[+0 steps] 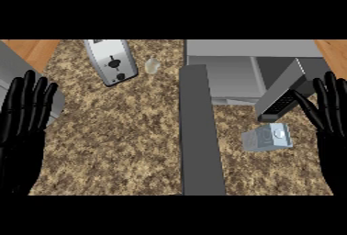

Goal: Pick up the milk, place it into the microwave and close the microwave

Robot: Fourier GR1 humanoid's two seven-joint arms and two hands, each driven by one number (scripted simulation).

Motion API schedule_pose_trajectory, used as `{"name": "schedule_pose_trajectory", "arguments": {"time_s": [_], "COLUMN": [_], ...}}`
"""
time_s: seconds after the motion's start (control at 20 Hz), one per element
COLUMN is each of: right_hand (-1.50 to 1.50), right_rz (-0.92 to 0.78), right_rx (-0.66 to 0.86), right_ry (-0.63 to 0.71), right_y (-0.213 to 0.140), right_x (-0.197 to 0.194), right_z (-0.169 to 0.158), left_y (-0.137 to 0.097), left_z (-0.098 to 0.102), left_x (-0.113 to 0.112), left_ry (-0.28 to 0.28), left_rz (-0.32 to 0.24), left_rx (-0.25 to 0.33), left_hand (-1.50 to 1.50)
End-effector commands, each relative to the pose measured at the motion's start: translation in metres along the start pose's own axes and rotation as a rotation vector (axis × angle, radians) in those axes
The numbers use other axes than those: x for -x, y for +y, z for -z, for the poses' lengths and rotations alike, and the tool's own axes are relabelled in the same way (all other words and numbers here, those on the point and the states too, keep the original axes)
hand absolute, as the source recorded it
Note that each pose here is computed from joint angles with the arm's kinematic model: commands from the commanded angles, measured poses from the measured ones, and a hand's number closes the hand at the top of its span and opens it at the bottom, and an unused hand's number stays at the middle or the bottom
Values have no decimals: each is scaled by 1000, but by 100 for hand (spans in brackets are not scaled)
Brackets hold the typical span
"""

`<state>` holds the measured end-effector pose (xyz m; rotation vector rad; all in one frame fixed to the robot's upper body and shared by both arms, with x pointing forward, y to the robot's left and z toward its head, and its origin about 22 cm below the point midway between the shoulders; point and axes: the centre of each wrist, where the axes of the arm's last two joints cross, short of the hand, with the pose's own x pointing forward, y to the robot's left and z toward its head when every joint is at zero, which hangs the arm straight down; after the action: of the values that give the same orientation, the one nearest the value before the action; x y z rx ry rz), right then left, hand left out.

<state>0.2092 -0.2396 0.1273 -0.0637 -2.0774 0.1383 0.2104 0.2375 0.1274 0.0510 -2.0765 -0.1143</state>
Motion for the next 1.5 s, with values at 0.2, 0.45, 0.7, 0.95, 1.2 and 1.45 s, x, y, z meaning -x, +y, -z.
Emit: {"name": "schedule_pose_trajectory", "arguments": {"time_s": [0.2, 0.45, 0.7, 0.95, 1.2, 1.45], "right_hand": [-150, -150, -150, -150, -150, -150], "right_rz": [231, 337, 350, 313, 247, 235], "right_rx": [-74, -197, -205, -156, -137, -147], "right_ry": [-131, -150, -116, -113, -110, -83], "right_y": [-69, -96, -121, -112, -113, -117], "right_x": [-6, -16, -30, 0, -5, 10], "right_z": [-25, -50, -82, -117, -103, -112], "left_y": [-20, -27, -35, -28, -12, 1], "left_z": [0, -35, -62, -110, -126, -145], "left_x": [2, 1, 3, -21, -17, -25], "left_ry": [-65, 85, 103, 78, 101, 99], "left_rz": [34, -137, -142, -151, -157, -125], "left_rx": [-42, -181, -181, -179, -167, -172], "left_hand": [-150, -150, -150, -150, -150, -150]}}
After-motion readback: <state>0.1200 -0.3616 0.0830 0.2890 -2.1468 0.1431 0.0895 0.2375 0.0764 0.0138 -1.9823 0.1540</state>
